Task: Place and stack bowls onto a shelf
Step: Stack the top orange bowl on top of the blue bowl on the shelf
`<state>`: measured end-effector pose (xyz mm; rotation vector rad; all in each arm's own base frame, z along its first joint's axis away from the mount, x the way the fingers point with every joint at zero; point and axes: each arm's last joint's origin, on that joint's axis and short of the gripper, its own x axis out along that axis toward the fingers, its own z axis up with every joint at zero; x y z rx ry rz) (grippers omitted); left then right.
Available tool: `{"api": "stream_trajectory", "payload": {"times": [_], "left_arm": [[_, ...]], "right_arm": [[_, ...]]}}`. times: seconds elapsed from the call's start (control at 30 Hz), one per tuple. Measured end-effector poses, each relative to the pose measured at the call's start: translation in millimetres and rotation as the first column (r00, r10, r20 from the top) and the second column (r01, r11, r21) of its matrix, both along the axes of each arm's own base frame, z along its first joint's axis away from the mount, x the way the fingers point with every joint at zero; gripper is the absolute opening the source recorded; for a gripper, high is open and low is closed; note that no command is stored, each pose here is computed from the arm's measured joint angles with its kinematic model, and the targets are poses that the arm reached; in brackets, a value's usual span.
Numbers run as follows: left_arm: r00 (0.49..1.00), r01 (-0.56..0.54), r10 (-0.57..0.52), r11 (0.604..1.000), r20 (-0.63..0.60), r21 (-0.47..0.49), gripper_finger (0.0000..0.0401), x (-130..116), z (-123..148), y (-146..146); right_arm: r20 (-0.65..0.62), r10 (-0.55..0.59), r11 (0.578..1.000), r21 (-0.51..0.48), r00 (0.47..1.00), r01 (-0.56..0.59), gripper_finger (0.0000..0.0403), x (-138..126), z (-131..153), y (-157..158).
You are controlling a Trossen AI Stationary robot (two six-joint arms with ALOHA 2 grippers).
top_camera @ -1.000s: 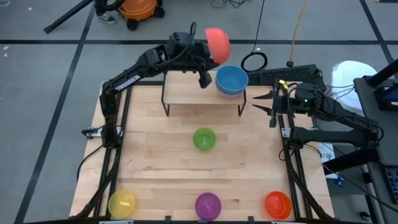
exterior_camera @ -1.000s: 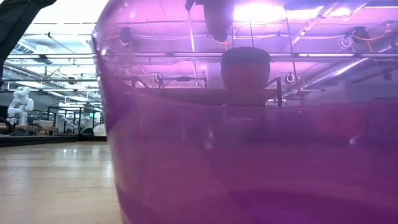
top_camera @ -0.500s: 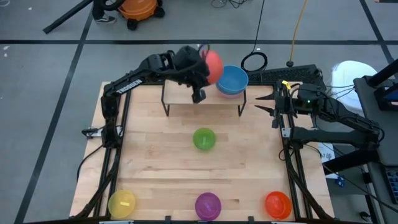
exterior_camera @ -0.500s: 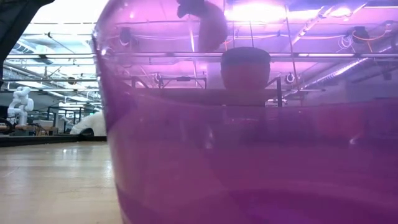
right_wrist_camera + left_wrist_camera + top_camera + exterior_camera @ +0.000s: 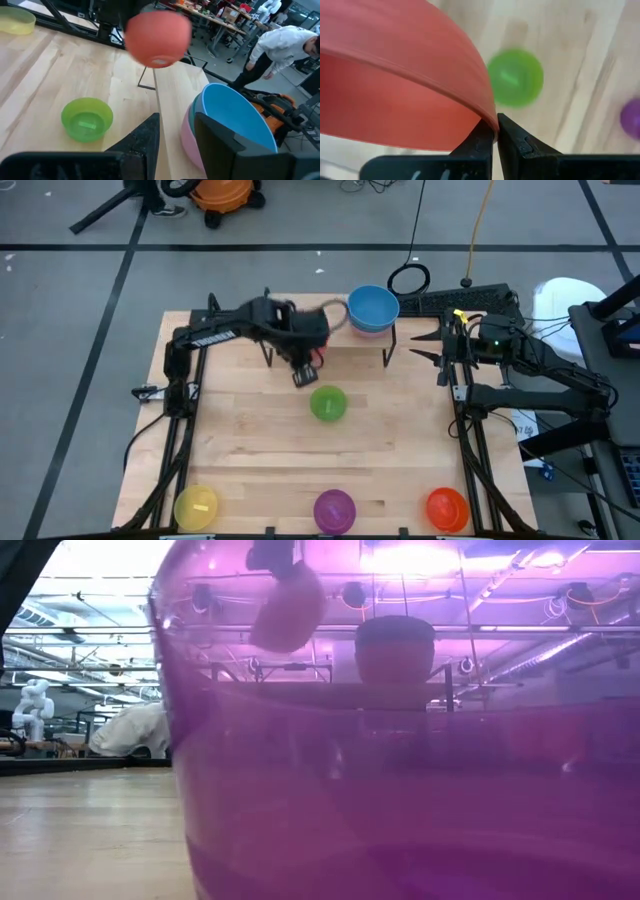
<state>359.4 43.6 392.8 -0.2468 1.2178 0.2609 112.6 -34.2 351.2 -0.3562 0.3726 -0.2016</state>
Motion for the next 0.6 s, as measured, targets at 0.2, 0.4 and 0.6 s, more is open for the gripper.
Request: {"api": "stream_trajectory", "payload": {"times": [0.2, 0.4, 0.6], "left_arm": [[0.987, 0.056, -0.078, 0.987, -0.143, -0.149, 0.0010, 9.9, -38.5, -42.8], [0.945, 0.086, -0.146, 0.974, -0.292, -0.210, 0.0010, 10.6, -79.9, -79.5], [0.887, 0.068, -0.164, 0.971, -0.432, -0.230, 0.0010, -0.2, -115.0, -102.5]], "right_arm": [[-0.006, -0.002, 1.000, 0.026, 1.000, 0.002, 0.0116, 2.2, -1.2, -0.4], [0.010, 0.090, 0.994, 0.055, 0.996, -0.090, 0.0116, 4.8, -0.8, 1.7], [0.030, 0.086, 0.993, 0.084, 0.996, -0.088, 0.0116, 7.2, 0.3, 1.3]]}}
